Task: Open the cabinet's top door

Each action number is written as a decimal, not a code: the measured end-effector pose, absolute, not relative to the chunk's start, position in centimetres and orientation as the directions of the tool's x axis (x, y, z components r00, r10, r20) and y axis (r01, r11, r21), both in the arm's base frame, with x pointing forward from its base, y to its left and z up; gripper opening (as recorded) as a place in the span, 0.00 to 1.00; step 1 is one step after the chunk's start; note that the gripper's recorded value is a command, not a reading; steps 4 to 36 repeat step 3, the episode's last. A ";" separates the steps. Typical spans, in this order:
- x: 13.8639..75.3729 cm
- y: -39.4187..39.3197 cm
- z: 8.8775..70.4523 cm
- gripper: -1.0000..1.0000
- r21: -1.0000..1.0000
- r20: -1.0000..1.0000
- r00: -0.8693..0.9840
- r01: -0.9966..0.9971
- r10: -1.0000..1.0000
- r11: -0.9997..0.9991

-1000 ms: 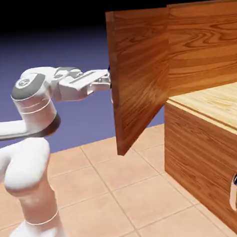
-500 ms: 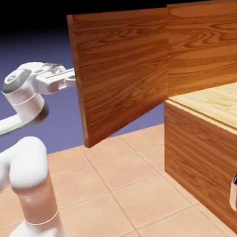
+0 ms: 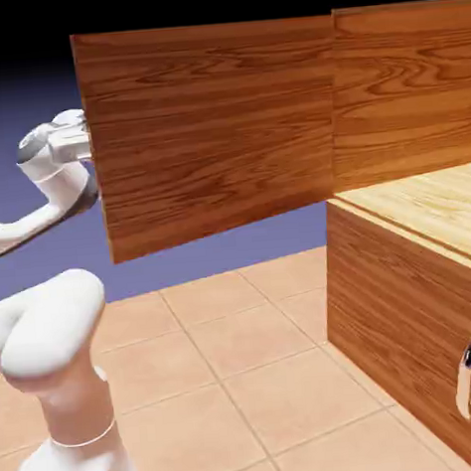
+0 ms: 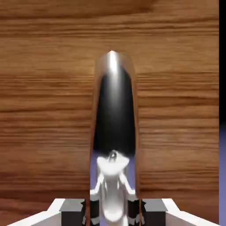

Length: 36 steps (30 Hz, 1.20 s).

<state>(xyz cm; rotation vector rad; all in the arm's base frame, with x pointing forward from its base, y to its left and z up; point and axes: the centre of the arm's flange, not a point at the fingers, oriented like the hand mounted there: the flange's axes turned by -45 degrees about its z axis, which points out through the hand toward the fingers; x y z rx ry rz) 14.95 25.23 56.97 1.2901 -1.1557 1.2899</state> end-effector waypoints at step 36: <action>15.7 28.1 57.0 0.00 0.000 1.000 0.000 -0.999 0.000 -0.046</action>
